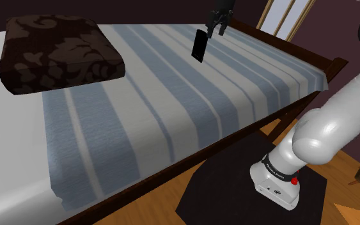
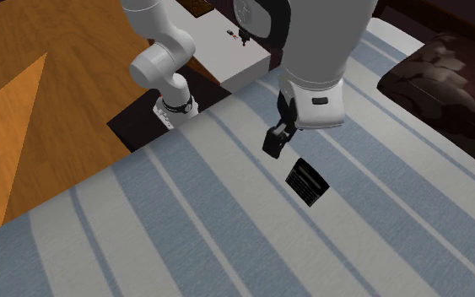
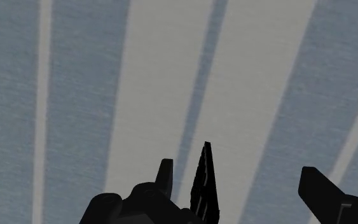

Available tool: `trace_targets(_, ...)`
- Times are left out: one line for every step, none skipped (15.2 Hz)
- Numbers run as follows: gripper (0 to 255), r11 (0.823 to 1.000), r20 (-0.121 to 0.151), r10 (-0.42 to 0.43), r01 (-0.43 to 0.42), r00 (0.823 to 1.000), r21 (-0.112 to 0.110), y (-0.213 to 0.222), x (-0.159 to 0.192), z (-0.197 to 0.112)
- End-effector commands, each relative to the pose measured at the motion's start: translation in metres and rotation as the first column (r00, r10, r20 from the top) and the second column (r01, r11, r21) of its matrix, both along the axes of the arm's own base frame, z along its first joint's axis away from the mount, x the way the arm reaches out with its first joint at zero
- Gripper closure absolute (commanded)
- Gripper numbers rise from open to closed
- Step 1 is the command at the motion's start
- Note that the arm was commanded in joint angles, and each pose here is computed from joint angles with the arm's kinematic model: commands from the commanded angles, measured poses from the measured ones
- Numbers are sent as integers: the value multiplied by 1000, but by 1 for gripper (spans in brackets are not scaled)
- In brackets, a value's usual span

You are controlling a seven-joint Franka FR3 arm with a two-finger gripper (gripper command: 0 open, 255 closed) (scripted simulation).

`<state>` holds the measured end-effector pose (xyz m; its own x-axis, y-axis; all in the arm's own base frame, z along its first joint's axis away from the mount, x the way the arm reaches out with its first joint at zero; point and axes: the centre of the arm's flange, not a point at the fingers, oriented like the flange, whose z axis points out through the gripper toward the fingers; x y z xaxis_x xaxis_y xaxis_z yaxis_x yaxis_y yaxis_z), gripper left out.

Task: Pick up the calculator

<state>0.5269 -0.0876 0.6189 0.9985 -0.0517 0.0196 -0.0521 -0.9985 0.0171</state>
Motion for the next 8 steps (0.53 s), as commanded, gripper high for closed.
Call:
trace_targets(0,1000,-3,-4,4,1000,-1,-10,30,1)
trace_targets(0,1000,-5,-5,5,1000,0,-13,39,2)
trace_targets(0,1000,-5,-5,5,1000,0,-13,39,-4)
trace_targets(0,1000,-5,-5,5,1000,-1,-13,39,-9)
trace_targets(0,1000,-5,-5,5,1000,0,-13,39,-14)
trace_targets(0,1000,-5,-5,5,1000,0,-13,39,-20)
trace_targets(0,1000,-5,-5,5,1000,0,-13,39,-25)
trace_targets(0,1000,-5,-5,5,1000,0,-13,39,-30)
